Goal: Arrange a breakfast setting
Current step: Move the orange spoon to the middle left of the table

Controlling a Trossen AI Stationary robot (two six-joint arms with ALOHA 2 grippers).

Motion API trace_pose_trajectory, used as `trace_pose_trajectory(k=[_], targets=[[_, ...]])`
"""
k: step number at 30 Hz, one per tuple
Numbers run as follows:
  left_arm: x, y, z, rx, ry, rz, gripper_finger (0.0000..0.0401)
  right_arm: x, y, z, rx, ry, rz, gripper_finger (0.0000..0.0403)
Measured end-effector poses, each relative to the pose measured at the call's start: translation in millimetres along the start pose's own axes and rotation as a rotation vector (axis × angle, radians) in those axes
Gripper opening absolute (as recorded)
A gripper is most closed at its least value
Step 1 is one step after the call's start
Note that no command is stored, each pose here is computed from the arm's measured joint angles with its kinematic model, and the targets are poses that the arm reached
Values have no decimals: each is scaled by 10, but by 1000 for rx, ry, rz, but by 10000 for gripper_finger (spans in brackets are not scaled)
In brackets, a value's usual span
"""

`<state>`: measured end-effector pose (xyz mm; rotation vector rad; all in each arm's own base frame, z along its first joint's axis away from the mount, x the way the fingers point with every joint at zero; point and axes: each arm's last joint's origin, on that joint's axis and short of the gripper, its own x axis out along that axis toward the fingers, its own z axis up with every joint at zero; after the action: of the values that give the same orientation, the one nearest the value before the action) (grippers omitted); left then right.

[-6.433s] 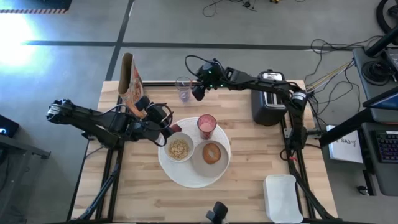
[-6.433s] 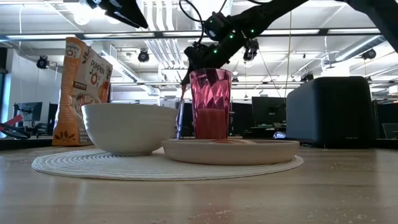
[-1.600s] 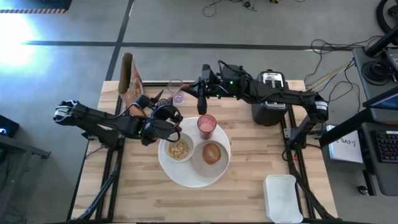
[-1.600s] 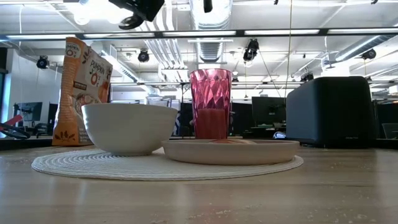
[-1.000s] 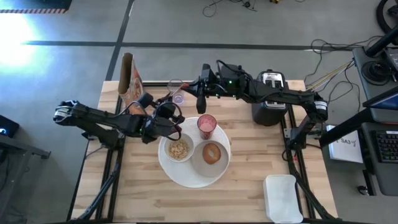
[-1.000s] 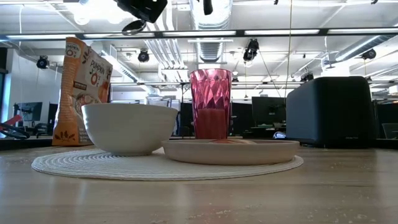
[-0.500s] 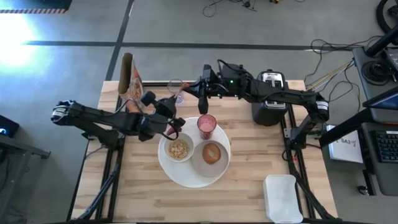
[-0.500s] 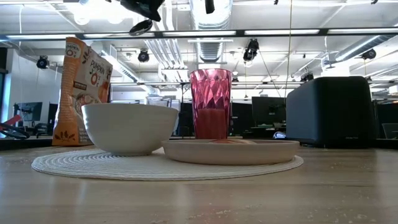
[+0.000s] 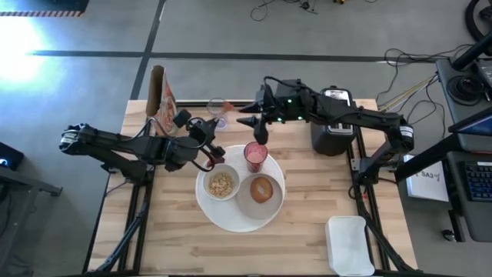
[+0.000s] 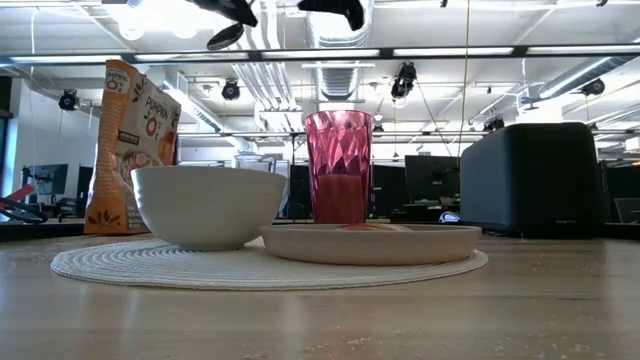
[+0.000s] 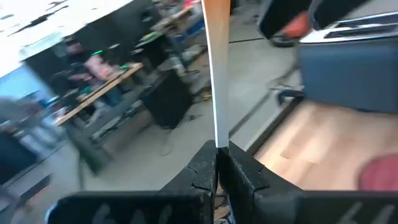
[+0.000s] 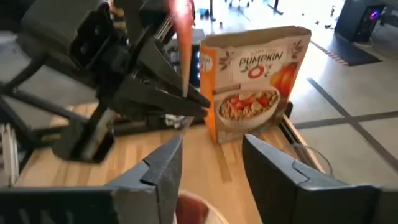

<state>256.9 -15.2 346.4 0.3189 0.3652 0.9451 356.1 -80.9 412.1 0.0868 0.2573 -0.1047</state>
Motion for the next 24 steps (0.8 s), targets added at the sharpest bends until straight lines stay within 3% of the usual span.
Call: trace_pose_trajectory(k=[7,12,17,24], targets=[[-9,-55,-50,219,-10,-301,0,-296,-6,-37,-56,144,-29,171],[5,-73,-125,389,4,-435,0,-500,-30,-67,-118,240,-170,163],[-5,-105,-154,413,-7,-619,0,-647,-69,-118,-149,338,-354,153],[-50,-152,-189,508,-58,-851,0,-746,-110,-162,-179,416,-461,142]])
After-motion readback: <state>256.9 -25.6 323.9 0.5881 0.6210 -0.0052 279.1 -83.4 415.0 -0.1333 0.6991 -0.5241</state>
